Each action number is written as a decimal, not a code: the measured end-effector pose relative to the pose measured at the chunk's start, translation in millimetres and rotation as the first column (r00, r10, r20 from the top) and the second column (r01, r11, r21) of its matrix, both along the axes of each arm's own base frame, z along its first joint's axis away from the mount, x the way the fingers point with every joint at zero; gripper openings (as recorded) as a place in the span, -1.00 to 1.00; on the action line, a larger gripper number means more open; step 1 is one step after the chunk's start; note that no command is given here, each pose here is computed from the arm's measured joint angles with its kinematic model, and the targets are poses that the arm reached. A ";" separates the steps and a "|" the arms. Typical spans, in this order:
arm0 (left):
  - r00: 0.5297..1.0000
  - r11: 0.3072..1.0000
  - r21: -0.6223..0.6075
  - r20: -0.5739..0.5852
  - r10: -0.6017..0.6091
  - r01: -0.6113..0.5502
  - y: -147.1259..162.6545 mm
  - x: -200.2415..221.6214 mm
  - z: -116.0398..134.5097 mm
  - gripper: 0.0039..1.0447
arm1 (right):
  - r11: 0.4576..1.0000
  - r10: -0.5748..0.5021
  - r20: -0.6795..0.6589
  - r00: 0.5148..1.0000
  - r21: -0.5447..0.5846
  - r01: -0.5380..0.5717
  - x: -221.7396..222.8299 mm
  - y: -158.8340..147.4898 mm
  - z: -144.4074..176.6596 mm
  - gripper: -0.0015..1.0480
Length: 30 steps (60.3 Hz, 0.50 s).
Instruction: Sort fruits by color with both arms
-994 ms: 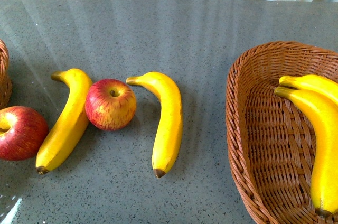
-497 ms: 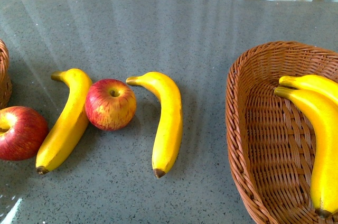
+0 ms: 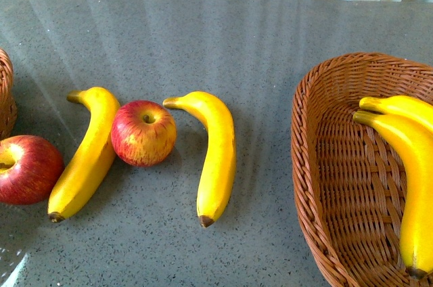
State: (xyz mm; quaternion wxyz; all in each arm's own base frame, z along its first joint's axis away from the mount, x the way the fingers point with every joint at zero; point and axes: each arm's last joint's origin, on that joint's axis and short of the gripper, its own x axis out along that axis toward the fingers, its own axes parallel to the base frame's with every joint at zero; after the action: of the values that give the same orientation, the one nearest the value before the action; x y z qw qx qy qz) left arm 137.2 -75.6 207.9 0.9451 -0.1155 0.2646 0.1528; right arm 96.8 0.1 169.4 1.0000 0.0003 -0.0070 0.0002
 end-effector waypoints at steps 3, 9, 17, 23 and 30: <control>1.000 1.000 -0.022 -0.012 -0.018 0.018 -15.1 6.9 4.4 0.83 | 1.000 0.000 0.000 1.000 0.000 0.000 0.0 0.0 0.0 0.82; 0.998 0.996 -0.085 -0.042 -0.043 0.039 -51.7 23.0 11.6 0.83 | 1.000 0.000 0.000 1.000 0.000 0.000 0.0 0.0 0.0 0.82; 0.995 0.993 -0.116 -0.095 -0.005 -0.006 -83.7 41.7 12.6 0.83 | 1.000 -0.001 0.000 1.000 0.000 0.001 0.0 0.0 0.0 0.82; 0.991 0.987 -0.151 -0.132 0.037 -0.057 -97.9 53.3 6.2 0.83 | 1.000 -0.001 0.000 1.000 0.000 0.001 0.0 0.0 0.0 0.82; 0.983 0.982 -0.151 -0.162 0.090 -0.114 -96.4 64.4 -4.3 0.83 | 1.000 -0.001 0.000 1.000 0.000 0.001 0.0 0.0 0.0 0.82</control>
State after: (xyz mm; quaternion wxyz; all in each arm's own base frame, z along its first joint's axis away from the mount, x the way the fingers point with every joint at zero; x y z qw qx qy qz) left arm 201.6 -172.0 203.6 0.9004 -0.1922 0.3420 0.1879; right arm 96.8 0.1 169.3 1.0000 0.0005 -0.0068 -0.0002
